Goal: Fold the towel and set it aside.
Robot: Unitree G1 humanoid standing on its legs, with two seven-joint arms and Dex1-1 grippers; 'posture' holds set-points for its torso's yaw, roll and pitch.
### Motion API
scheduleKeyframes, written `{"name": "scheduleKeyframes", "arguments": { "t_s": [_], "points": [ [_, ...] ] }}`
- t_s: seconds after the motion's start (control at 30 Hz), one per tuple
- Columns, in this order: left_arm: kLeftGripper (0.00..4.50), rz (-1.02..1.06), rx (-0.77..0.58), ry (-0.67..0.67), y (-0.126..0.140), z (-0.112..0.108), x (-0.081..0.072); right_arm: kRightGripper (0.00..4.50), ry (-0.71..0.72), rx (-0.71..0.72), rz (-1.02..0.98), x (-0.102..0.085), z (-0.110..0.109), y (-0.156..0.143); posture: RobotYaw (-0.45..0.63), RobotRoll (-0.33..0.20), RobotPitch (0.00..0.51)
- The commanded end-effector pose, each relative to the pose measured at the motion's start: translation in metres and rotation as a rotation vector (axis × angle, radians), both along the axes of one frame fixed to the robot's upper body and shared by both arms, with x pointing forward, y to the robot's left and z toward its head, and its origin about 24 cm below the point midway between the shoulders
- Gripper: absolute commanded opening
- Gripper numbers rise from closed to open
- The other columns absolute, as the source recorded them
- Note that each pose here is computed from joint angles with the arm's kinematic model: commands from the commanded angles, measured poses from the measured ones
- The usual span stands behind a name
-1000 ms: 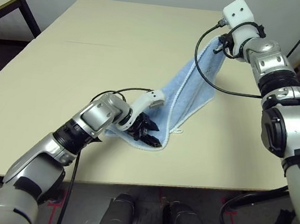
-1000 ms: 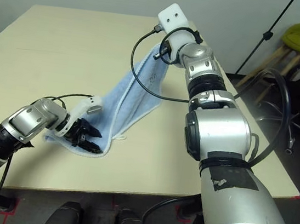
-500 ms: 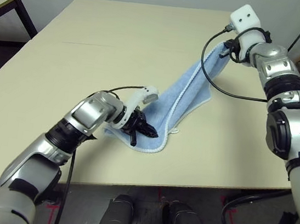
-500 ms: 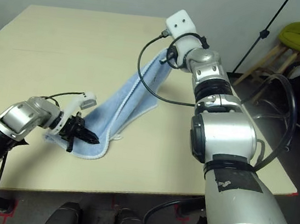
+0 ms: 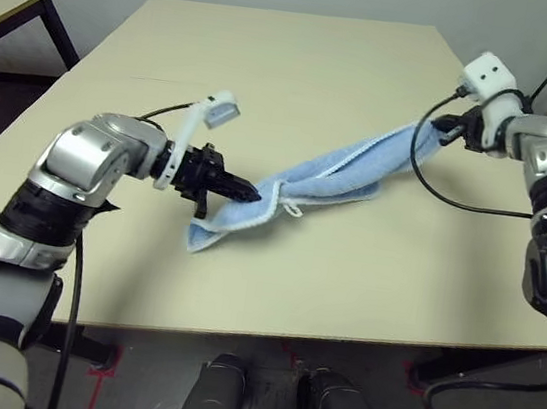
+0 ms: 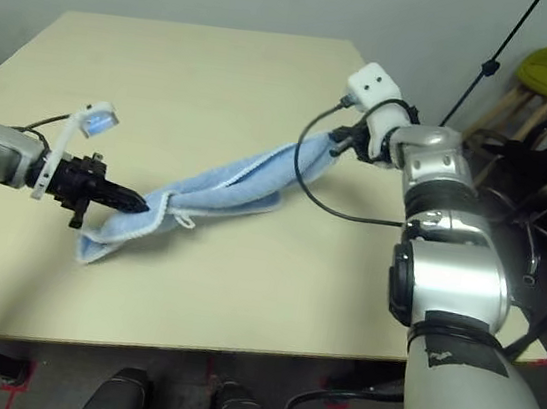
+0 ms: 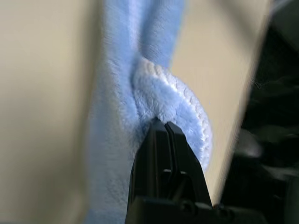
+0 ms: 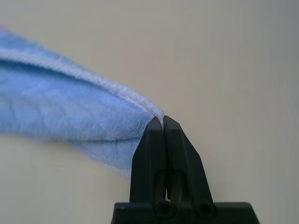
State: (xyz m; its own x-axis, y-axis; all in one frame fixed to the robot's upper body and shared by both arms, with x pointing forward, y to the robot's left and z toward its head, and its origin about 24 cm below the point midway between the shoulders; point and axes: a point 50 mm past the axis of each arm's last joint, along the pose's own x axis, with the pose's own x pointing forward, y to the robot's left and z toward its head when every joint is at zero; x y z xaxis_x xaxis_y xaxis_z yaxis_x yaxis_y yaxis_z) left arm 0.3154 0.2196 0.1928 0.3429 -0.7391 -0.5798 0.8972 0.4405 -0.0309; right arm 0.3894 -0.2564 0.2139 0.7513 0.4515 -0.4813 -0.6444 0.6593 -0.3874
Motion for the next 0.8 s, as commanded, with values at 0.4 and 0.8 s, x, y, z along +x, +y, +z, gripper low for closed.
{"name": "scheduleKeyframes", "arguments": {
  "t_s": [0.4, 0.8],
  "points": [
    [0.97, 0.028, 0.199, -0.099, 0.02, -0.042, 0.026, 0.0, -0.053, 0.058, 0.054, -0.004, 0.004, 0.025, 0.12, 0.0, 0.076],
    [4.45, 0.113, 0.141, -0.15, 0.014, -0.03, 0.003, 0.0, -0.058, 0.051, 0.078, -0.001, 0.005, 0.031, 0.16, 0.0, 0.083]
  ]
}}
